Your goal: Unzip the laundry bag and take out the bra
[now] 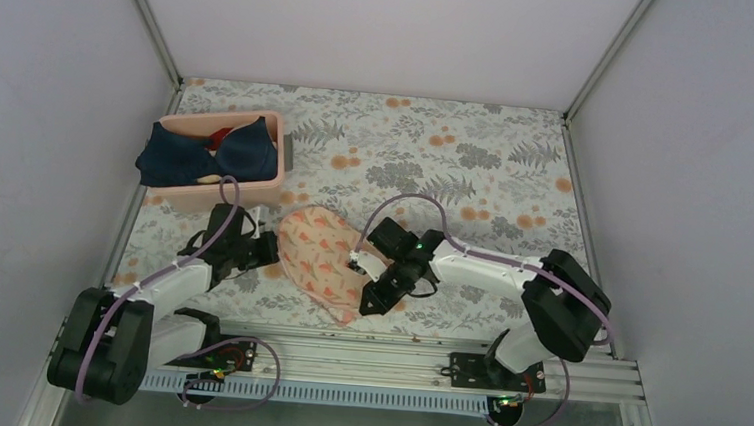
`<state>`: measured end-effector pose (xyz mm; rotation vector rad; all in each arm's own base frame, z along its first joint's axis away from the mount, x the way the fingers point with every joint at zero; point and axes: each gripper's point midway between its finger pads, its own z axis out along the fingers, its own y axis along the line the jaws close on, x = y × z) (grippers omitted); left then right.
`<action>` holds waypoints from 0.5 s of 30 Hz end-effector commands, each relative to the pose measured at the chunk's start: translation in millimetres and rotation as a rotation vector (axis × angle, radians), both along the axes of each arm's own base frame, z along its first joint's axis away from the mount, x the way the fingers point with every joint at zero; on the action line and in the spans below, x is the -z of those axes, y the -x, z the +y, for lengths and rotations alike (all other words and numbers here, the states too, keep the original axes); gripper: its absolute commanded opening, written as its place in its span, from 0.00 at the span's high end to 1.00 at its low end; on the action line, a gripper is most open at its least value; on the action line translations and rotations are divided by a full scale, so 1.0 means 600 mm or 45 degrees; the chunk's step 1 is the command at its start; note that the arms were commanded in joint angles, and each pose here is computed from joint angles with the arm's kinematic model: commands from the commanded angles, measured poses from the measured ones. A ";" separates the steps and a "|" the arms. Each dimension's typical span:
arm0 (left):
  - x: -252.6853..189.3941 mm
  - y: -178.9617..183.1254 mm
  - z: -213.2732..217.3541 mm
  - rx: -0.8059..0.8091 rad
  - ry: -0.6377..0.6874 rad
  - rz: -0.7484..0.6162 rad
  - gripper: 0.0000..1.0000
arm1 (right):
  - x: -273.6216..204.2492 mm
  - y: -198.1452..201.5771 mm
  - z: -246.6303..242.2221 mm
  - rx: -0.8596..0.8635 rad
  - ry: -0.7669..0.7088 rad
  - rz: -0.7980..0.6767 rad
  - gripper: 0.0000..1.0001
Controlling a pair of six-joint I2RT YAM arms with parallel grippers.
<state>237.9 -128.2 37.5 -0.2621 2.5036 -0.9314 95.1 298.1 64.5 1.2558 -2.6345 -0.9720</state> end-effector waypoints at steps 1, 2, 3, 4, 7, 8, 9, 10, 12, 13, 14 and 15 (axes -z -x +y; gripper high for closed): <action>-0.014 -0.013 0.009 -0.031 -0.015 -0.061 0.72 | 0.011 -0.011 -0.001 0.031 0.088 -0.024 0.88; -0.017 -0.014 0.012 -0.050 -0.015 -0.048 0.58 | 0.009 -0.015 0.003 0.036 0.084 -0.032 0.77; -0.021 -0.014 0.016 -0.075 -0.011 -0.029 0.45 | 0.003 -0.019 0.007 0.040 0.075 -0.046 0.65; -0.026 -0.015 0.021 -0.104 -0.010 -0.008 0.33 | -0.004 -0.023 0.009 0.044 0.066 -0.061 0.47; -0.041 -0.012 0.056 -0.218 -0.108 0.058 0.01 | -0.047 -0.037 0.021 0.043 -0.014 -0.151 0.01; -0.044 -0.009 0.071 -0.262 -0.147 0.091 0.00 | -0.067 -0.044 0.026 0.048 -0.061 -0.188 0.00; -0.046 -0.005 0.085 -0.301 -0.174 0.117 0.00 | -0.085 -0.050 0.030 0.052 -0.105 -0.217 0.00; -0.050 -0.001 0.094 -0.330 -0.190 0.137 0.00 | -0.103 -0.056 0.034 0.056 -0.148 -0.237 0.00; -0.060 0.007 0.108 -0.379 -0.198 0.165 0.00 | -0.135 -0.067 0.036 0.056 -0.220 -0.258 0.00; -0.067 0.008 0.116 -0.411 -0.190 0.172 0.00 | -0.146 -0.073 0.036 0.059 -0.239 -0.268 0.00; -0.074 0.008 0.125 -0.451 -0.183 0.173 0.00 | -0.156 -0.085 0.033 0.077 -0.250 -0.279 0.00; -0.079 0.011 0.136 -0.493 -0.180 0.182 0.00 | -0.164 -0.097 0.030 0.098 -0.259 -0.292 0.00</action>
